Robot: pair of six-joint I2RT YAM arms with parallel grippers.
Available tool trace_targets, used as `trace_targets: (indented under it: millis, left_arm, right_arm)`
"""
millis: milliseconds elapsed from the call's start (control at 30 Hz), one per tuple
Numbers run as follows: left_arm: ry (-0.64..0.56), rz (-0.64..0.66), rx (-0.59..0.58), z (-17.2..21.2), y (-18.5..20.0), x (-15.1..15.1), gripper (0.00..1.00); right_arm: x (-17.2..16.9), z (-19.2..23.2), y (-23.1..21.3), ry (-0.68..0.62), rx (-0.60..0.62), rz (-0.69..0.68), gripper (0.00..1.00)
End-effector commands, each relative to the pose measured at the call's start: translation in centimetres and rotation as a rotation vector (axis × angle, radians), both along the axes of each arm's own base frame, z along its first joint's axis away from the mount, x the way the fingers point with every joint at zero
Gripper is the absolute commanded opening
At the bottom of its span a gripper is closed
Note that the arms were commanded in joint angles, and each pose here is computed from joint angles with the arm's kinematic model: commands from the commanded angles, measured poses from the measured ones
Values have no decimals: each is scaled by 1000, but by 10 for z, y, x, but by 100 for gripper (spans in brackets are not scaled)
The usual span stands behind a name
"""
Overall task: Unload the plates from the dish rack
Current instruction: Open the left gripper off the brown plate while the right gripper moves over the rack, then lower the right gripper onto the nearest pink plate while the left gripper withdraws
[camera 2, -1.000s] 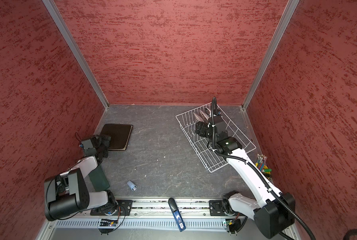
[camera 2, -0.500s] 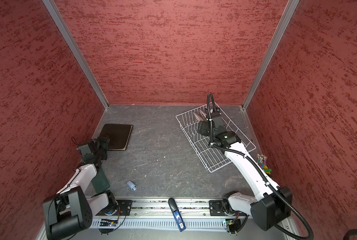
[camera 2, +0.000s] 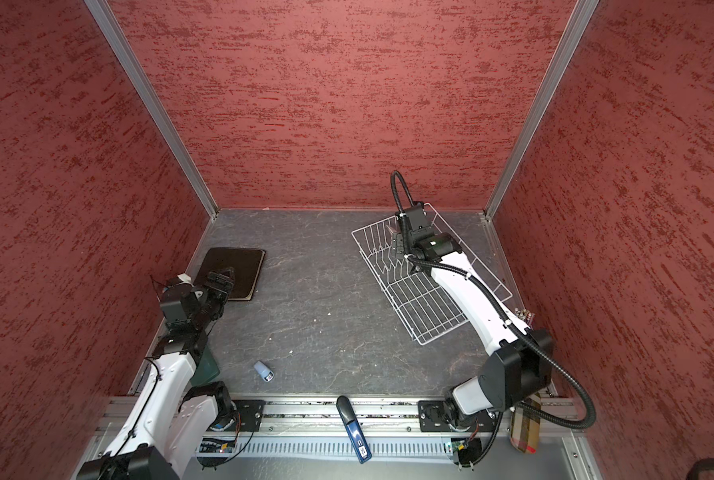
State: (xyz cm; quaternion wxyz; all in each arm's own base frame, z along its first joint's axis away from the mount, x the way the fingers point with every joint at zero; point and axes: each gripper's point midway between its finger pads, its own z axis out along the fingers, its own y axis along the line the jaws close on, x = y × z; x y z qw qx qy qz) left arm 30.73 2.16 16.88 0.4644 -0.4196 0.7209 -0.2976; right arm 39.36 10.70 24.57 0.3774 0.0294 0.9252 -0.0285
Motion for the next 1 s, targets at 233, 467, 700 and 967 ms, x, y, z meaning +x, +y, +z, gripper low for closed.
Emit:
trace_targets:
  millis: [233,467,700,967]
  left_arm:
    - [-36,-295,166,15,-84,13,98]
    - [-66,-355,168,20,-118,11,98]
    - [-68,-406,166,18,-144,12,98]
    - [-56,-445,168,9,-157,14,99]
  right_arm:
    - [16,-9,6,76,-195,4,77]
    - [35,-14,14,79,-328,13,65]
    - [49,-29,16,125,-427,34,62]
    - [57,-45,9,155,-556,54,58]
